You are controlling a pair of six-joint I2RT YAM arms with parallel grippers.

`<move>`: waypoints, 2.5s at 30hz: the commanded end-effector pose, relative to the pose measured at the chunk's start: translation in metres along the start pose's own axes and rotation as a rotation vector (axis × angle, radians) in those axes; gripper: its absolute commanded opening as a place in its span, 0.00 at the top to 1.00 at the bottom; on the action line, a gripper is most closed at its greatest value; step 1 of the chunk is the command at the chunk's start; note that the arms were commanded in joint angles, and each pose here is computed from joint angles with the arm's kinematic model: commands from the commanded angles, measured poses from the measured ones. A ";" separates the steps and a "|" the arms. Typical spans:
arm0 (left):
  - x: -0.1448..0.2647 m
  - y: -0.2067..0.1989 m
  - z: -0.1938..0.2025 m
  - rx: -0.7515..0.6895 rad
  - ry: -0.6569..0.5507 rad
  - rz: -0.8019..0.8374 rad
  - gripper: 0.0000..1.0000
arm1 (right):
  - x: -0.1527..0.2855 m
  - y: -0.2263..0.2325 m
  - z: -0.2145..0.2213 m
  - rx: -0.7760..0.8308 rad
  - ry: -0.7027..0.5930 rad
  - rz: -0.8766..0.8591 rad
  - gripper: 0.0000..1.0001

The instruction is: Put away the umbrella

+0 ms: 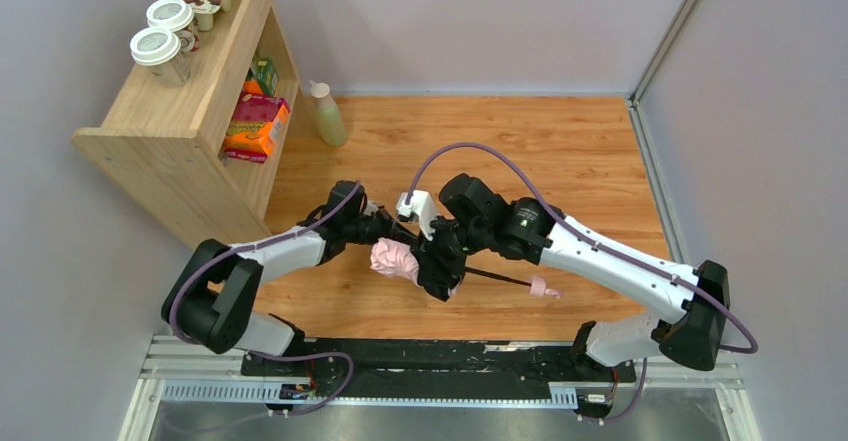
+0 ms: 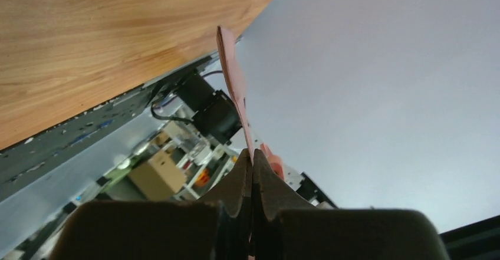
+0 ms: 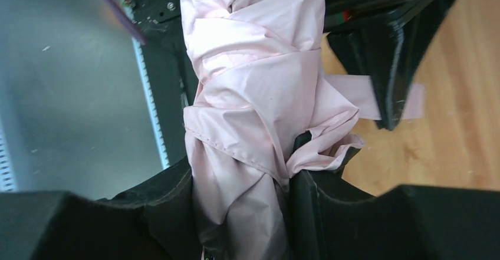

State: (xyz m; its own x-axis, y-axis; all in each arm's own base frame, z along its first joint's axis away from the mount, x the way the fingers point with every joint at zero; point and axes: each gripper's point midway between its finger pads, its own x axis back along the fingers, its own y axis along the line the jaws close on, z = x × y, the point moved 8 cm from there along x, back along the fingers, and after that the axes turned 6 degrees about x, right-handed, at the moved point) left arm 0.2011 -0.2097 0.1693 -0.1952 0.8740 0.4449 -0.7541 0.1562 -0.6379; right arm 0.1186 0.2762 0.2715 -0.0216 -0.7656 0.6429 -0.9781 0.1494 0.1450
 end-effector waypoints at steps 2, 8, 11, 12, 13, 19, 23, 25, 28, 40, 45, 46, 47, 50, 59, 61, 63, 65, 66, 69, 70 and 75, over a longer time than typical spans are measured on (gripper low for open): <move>0.003 -0.034 0.001 -0.319 -0.065 0.076 1.00 | 0.031 0.065 -0.004 -0.158 -0.081 -0.536 1.00; 0.047 -0.067 0.035 -0.884 -0.256 0.287 1.00 | 0.035 0.060 0.006 -0.482 -0.074 -0.758 1.00; 0.069 -0.067 0.058 -1.220 -0.316 0.328 1.00 | 0.047 0.049 -0.002 -0.616 -0.111 -0.822 1.00; 0.070 -0.060 0.059 -1.257 -0.295 0.339 1.00 | 0.053 0.045 -0.007 -0.624 -0.138 -0.826 1.00; 0.078 -0.064 0.069 -1.307 -0.290 0.423 1.00 | 0.057 0.040 -0.011 -0.631 -0.149 -0.811 1.00; 0.067 -0.053 0.063 -1.264 -0.250 0.464 1.00 | 0.038 0.011 -0.015 -0.535 -0.155 -0.614 1.00; 0.058 -0.056 0.057 -1.215 -0.238 0.488 1.00 | 0.035 0.008 -0.022 -0.299 -0.252 -0.523 1.00; 0.055 -0.055 0.055 -1.205 -0.238 0.491 1.00 | 0.031 0.008 -0.024 -0.176 -0.247 -0.358 1.00; 0.051 -0.047 0.053 -1.221 -0.208 0.443 1.00 | 0.026 0.006 -0.019 0.043 -0.071 -0.189 1.00; 0.015 0.008 -0.012 -1.141 -0.320 0.204 1.00 | -0.047 -0.035 0.046 0.358 0.376 0.279 1.00; 0.002 0.013 -0.037 -1.165 -0.396 0.132 1.00 | -0.083 -0.053 0.071 0.469 0.403 0.323 1.00; 0.001 0.012 -0.038 -1.182 -0.405 0.129 1.00 | -0.090 -0.053 0.075 0.468 0.402 0.315 1.00; -0.001 0.009 -0.039 -1.193 -0.409 0.148 1.00 | -0.096 -0.053 0.080 0.471 0.399 0.294 1.00; -0.005 0.006 -0.038 -1.226 -0.383 0.187 1.00 | -0.110 -0.055 0.093 0.474 0.399 0.274 1.00; -0.018 0.031 -0.031 -1.114 -0.190 0.164 1.00 | -0.133 -0.076 0.122 0.477 0.508 0.386 1.00; -0.013 0.036 -0.033 -1.129 -0.253 0.156 1.00 | -0.138 -0.072 0.131 0.411 0.520 0.318 1.00; -0.006 0.036 -0.031 -1.150 -0.298 0.143 1.00 | -0.140 -0.067 0.136 0.297 0.514 0.285 1.00; -0.002 0.038 -0.029 -1.157 -0.320 0.133 1.00 | -0.139 -0.058 0.137 0.188 0.464 0.187 0.98; -0.001 0.038 -0.027 -1.162 -0.323 0.137 1.00 | -0.139 -0.053 0.139 0.142 0.451 0.152 0.98; -0.005 0.049 -0.028 -1.130 -0.326 0.118 1.00 | -0.136 -0.055 0.140 -0.009 0.411 0.090 1.00; -0.006 0.048 -0.027 -1.132 -0.328 0.136 1.00 | -0.134 -0.057 0.140 -0.059 0.394 0.075 1.00; -0.014 0.068 -0.031 -1.088 -0.345 0.119 1.00 | -0.124 -0.071 0.135 -0.249 0.239 0.033 1.00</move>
State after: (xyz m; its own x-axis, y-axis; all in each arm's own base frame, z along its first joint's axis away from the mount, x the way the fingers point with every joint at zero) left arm 0.1954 -0.1828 0.1015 -0.6046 0.6616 0.4436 0.0950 0.6128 -0.7845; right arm 0.1519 0.2963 0.0892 -0.0388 -0.5246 0.8504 -0.9991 0.0078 -0.0408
